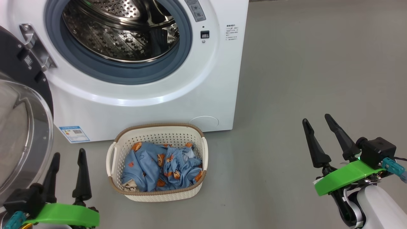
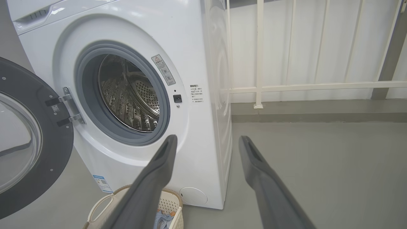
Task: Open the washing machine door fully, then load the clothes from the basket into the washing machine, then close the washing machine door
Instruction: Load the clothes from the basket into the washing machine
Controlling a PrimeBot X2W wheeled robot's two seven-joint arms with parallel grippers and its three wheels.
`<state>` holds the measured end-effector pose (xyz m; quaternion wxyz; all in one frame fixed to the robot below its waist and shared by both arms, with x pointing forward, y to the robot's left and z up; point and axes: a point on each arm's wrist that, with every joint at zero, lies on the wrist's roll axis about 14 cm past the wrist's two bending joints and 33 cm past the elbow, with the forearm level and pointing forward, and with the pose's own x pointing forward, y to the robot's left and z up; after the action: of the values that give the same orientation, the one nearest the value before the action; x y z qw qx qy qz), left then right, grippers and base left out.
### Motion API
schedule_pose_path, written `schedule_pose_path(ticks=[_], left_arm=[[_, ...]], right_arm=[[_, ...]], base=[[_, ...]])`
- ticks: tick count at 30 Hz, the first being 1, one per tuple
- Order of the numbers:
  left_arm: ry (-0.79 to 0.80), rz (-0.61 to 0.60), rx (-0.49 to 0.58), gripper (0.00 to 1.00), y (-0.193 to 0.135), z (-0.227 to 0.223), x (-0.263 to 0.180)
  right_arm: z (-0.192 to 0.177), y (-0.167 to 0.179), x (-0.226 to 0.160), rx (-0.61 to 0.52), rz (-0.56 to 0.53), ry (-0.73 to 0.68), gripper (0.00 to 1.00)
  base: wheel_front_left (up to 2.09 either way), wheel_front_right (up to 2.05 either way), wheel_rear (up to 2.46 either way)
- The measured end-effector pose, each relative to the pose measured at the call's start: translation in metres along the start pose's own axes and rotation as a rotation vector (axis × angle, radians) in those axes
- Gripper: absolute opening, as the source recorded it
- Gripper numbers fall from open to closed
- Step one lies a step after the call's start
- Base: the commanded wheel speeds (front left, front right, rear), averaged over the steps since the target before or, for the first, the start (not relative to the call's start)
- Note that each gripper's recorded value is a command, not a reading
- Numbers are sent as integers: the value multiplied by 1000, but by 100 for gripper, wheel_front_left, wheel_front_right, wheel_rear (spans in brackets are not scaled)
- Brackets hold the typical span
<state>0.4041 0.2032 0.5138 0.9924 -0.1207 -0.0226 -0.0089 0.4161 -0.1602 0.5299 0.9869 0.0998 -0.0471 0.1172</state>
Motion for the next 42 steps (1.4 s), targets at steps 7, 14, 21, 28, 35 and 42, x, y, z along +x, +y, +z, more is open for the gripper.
schedule_pose_path(ticks=[7, 14, 21, 28, 35, 42], left_arm=[[5, 0, 1, 100, 1, -1, 0], [13, 0, 5, 100, 2, -4, 1], [21, 0, 8, 100, 2, -6, 1], [20, 0, 1, 100, 2, -5, 0], [16, 1, 0, 100, 3, -4, -1], [13, 5, -6, 100, 4, -2, -2]], right_arm=[[-1, -1, 0, 2, -3, 2, 100], [-3, -1, 1, 8, -6, 6, 100], [-4, -1, 2, 12, -7, 7, 100], [-4, 0, 3, 14, -5, 4, 100], [-3, 1, 3, 14, -3, 1, 100], [-2, 3, 4, 15, 1, -1, 100]], base=[[0, 0, 0], [0, 0, 0], [0, 0, 0], [6, -6, 0], [81, -81, 0], [176, -176, 0]])
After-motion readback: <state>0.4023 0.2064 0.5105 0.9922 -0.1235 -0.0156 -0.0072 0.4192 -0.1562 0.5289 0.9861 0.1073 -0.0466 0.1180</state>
